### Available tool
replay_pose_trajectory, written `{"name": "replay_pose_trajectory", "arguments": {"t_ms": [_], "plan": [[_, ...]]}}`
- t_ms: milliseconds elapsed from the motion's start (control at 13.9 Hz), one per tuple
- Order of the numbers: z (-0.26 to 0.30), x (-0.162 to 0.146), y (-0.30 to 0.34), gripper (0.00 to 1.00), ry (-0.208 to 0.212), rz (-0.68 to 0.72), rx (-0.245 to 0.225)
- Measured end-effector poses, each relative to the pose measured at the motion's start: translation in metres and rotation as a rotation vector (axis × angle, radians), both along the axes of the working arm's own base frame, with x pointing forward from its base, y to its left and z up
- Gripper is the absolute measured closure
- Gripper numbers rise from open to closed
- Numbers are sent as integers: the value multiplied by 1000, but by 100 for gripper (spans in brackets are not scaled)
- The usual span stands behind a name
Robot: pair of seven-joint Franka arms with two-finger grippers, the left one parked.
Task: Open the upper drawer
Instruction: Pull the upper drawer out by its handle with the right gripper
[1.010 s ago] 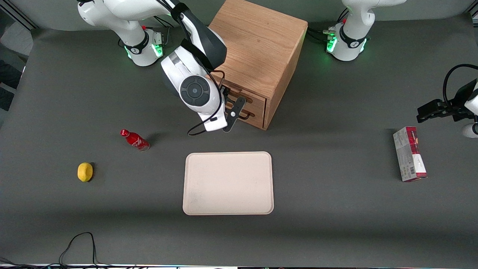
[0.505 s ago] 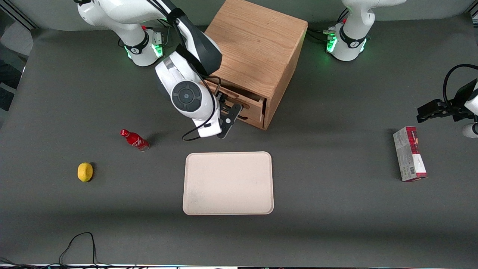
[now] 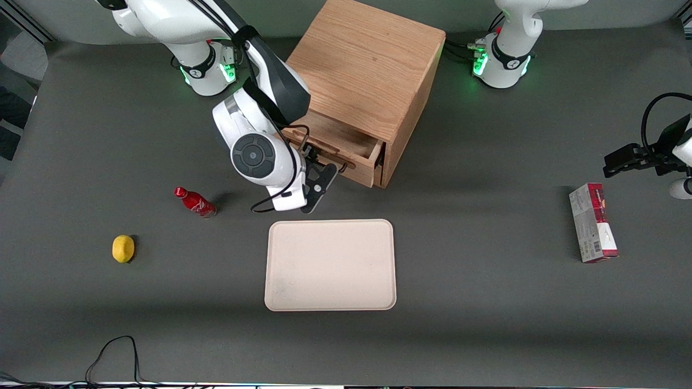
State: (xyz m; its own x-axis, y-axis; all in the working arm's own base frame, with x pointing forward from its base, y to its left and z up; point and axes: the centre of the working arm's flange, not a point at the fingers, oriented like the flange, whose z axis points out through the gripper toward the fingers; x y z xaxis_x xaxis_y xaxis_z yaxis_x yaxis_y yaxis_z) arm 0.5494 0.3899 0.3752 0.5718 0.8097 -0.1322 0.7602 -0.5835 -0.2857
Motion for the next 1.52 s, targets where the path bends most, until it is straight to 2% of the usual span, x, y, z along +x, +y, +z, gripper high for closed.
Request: {"name": "replay_pose_trajectory", "arguments": {"t_ms": [866,1515], "plan": [[16,37,-23,0,-46,-57,27],[22,53,-40,0,-63,-81,38]]}}
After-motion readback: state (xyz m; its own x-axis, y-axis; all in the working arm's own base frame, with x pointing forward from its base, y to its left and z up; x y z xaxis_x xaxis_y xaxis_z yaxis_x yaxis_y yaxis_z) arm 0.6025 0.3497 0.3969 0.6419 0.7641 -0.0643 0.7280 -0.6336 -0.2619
